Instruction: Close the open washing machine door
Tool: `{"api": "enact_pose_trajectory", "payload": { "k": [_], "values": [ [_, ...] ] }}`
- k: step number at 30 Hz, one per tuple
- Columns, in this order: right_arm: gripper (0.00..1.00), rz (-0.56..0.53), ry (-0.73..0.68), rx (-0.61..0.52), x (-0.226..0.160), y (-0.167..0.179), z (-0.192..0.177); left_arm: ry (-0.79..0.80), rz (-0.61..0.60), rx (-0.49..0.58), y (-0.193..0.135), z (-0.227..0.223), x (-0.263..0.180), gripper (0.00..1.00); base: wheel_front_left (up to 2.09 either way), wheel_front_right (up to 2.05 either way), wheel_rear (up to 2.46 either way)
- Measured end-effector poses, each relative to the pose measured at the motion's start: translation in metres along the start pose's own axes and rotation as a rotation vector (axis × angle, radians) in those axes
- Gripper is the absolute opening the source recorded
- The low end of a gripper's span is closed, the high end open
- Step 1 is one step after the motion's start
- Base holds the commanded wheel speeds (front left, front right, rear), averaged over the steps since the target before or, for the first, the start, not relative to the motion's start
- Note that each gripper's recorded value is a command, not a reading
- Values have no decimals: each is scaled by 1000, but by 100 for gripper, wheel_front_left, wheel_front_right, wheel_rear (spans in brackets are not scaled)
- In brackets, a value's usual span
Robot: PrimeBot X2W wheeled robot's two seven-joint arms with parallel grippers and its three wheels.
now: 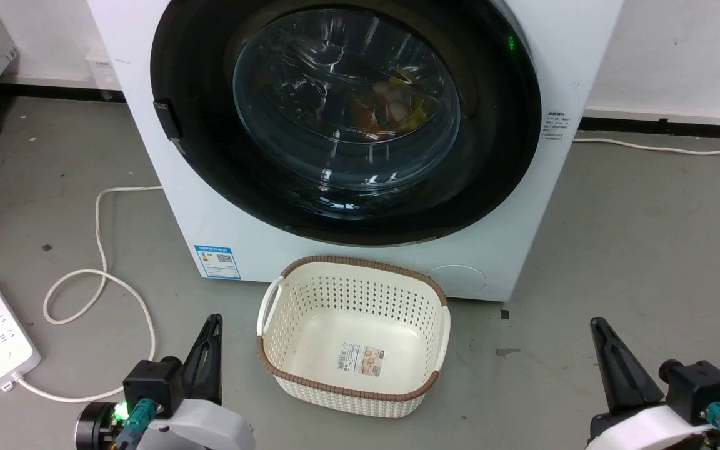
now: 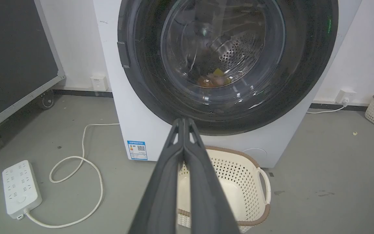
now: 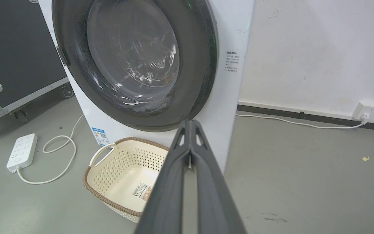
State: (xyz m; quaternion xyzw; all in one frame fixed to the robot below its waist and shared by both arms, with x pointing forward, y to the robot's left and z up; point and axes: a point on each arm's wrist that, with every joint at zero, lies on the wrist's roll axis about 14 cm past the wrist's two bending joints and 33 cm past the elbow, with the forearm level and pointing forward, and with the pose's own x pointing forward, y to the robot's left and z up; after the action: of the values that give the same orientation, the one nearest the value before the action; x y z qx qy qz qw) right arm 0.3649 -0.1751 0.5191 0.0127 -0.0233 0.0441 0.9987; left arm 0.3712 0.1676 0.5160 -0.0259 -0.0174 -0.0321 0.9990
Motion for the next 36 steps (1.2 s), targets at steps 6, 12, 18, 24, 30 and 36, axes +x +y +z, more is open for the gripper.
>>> {"api": "enact_pose_trajectory", "payload": {
  "k": [6, 12, 18, 24, 30, 36],
  "values": [
    [0, 4, 8, -8, 1, 1, 0, 2, 5, 10, 1, 2, 1, 0, 0, 0, 0],
    [0, 10, 16, -12, 1, 3, 0, 8, 7, 21, 1, 3, 1, 0, 0, 0, 0],
    [0, 14, 22, -20, 2, 4, 0, 9, 14, 35, 2, 5, 2, 0, 0, 0, 0],
    [0, 18, 29, -28, 2, 5, 0, 11, 16, 42, 2, 6, 2, 0, 0, 0, 0],
    [0, 21, 38, -36, 2, 6, 0, 14, 23, 49, 3, 8, 3, 0, 0, 0, 0],
    [0, 25, 43, -39, 3, 8, 1, 17, 28, 57, 4, 9, 3, 0, 0, 0, 0]
  ]
}}
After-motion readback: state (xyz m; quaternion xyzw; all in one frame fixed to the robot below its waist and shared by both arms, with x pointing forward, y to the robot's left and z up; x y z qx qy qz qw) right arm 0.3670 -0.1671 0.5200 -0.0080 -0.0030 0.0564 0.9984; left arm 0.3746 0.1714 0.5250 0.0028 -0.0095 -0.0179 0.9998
